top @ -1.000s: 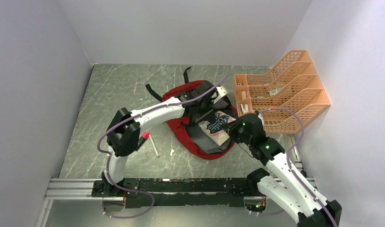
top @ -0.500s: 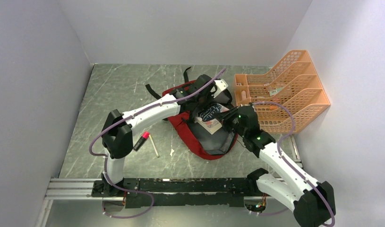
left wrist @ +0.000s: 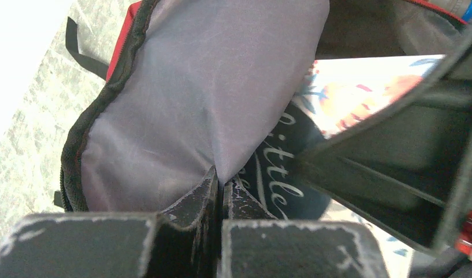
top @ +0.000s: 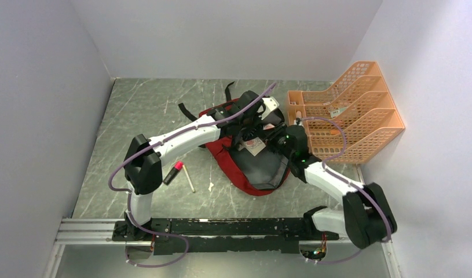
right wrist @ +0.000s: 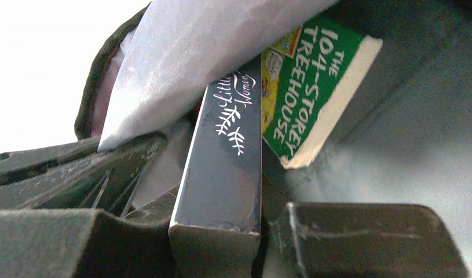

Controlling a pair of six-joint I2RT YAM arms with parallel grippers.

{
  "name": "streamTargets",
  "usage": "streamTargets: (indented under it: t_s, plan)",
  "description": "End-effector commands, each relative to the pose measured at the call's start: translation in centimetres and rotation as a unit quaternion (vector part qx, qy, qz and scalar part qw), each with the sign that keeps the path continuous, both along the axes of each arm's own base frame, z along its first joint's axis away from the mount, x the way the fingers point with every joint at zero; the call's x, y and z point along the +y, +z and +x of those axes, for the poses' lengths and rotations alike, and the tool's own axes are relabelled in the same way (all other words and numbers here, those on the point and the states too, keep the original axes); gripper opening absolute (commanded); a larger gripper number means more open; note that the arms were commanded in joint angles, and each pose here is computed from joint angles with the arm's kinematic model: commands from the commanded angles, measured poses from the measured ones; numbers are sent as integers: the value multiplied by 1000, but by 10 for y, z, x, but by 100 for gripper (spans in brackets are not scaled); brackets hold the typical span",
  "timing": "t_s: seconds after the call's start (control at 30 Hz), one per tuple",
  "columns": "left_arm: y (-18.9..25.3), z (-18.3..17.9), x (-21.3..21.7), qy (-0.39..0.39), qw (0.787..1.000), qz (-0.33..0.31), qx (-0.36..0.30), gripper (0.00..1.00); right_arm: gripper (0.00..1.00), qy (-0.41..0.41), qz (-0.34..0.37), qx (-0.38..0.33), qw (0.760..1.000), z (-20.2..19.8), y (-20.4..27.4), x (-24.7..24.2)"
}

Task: Pack the student bag
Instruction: Place the book in the student bag.

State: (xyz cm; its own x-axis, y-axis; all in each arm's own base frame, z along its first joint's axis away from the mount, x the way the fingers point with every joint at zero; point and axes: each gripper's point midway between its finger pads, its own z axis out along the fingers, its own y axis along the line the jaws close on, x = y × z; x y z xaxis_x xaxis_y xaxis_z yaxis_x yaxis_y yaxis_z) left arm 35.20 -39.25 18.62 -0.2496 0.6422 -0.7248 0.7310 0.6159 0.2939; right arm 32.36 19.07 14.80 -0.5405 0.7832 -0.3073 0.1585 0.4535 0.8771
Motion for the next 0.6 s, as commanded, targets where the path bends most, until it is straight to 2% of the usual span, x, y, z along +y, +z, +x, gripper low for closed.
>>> streamTargets:
  t_s: [0.0, 0.3, 0.57]
  plan:
    - [47, -4, -7, -6, 998, -54, -18, 5, 0, -6, 37, -139, 990, 34, 49, 6]
    - [41, -6, -13, -10, 998, -56, -3, 5, 0, 13, 104, -179, 978, 68, 33, 31]
    - [41, -6, -12, -7, 998, -57, -1, 5, 0, 10, 127, -160, 979, 103, -1, 47]
